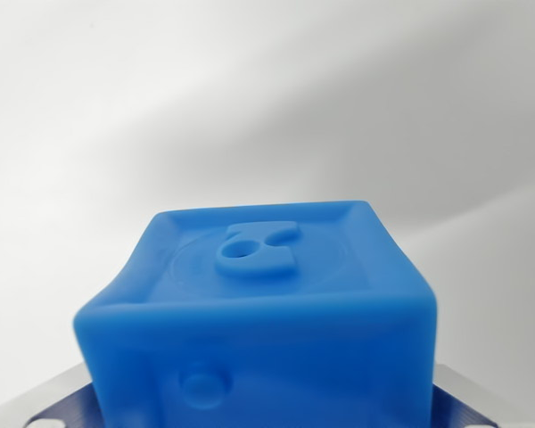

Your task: Stack cube

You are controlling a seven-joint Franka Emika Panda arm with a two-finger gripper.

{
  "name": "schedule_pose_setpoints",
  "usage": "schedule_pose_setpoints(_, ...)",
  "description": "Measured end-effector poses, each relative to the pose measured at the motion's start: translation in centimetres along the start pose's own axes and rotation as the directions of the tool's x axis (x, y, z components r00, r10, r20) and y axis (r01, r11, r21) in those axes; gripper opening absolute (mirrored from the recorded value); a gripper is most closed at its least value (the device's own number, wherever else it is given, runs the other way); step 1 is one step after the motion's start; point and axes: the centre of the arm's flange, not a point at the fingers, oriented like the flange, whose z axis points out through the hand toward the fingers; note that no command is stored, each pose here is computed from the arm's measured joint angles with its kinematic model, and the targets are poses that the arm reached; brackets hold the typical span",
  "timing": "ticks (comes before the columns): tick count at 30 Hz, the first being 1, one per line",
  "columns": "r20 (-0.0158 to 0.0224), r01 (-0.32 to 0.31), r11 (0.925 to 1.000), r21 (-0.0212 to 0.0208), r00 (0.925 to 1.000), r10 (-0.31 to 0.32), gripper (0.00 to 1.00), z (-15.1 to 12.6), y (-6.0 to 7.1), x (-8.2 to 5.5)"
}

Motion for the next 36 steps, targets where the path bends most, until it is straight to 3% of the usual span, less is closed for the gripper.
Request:
schedule_pose_setpoints(17,0.0009,0.115,0.9934,0.0001,0.9934,-0.115,0.00,-0.6,-1.3,-3.1)
schedule_pose_setpoints(29,0.0015,0.191,0.9817,-0.0003,0.9817,-0.191,0.00,-1.0,-2.2,-5.1)
schedule_pose_setpoints(36,0.0018,0.239,0.9710,-0.0004,0.9710,-0.239,0.00,-1.3,-2.8,-6.4)
